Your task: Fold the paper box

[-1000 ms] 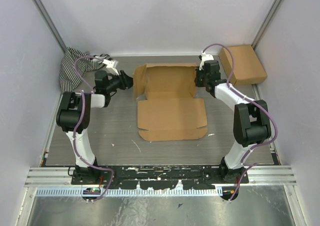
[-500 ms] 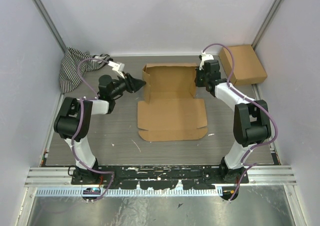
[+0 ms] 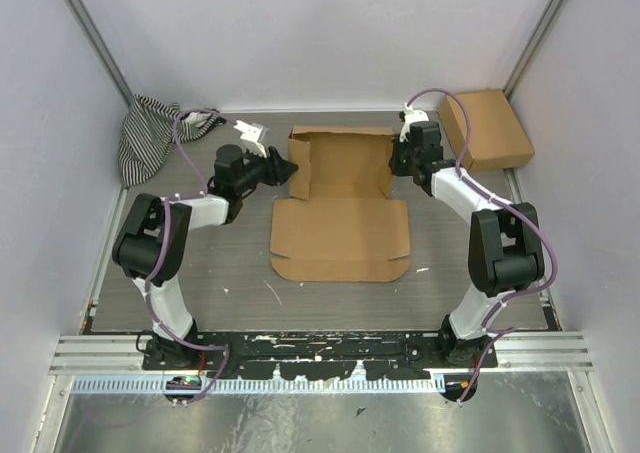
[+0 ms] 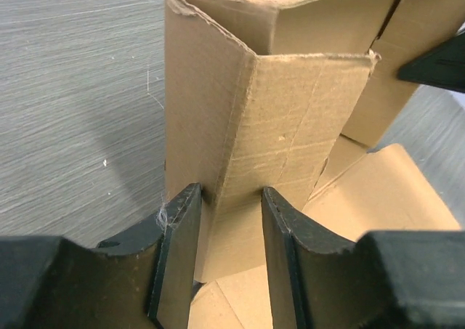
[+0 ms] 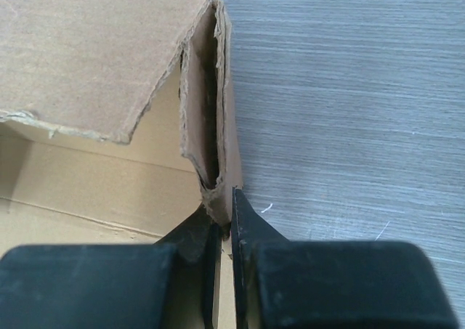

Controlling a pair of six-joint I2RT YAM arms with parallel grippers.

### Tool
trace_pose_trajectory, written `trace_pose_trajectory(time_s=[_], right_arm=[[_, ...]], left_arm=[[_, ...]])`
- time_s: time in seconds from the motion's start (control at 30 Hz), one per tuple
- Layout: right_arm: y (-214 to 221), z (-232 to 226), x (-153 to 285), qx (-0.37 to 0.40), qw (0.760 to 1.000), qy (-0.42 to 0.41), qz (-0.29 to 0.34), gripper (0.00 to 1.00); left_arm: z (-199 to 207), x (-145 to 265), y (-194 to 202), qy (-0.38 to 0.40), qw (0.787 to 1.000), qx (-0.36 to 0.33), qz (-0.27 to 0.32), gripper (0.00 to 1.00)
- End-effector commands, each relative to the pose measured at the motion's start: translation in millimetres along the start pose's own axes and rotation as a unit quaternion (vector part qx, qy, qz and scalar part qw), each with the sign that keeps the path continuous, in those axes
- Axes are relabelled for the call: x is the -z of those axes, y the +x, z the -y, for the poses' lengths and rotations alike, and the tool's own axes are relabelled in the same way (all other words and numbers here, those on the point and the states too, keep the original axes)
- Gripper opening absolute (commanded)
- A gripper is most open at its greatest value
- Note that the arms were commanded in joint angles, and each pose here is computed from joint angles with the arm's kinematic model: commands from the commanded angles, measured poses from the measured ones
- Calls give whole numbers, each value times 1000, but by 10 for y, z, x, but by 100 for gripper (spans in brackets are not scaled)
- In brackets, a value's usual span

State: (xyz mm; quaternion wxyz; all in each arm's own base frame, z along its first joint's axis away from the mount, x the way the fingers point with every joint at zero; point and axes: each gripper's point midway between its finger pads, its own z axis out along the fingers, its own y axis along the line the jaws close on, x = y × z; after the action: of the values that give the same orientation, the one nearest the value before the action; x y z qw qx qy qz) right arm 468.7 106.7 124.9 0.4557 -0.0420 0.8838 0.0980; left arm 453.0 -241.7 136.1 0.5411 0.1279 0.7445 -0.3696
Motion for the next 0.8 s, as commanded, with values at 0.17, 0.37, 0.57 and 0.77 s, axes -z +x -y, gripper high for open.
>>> trace_pose_trajectory(time_s=[0.17,0.37,0.57,0.77], right_arm=[[-150,-206,186,-2,999,-35,30,2],[-105,-249,196,1,999,-34,25,2],[-130,-318,228,2,998,-44,33,2],[-115,-402,241,9,998,-57,33,2]], left_arm=[[-54,-163,-215,-59,996,-72,9,46],[-372,-139,-258,-177,980,-92,-2,44],[-325,-179,-212,-189,976,-109,-6,44],[-299,-290,-178,-195,970,-141,16,43]])
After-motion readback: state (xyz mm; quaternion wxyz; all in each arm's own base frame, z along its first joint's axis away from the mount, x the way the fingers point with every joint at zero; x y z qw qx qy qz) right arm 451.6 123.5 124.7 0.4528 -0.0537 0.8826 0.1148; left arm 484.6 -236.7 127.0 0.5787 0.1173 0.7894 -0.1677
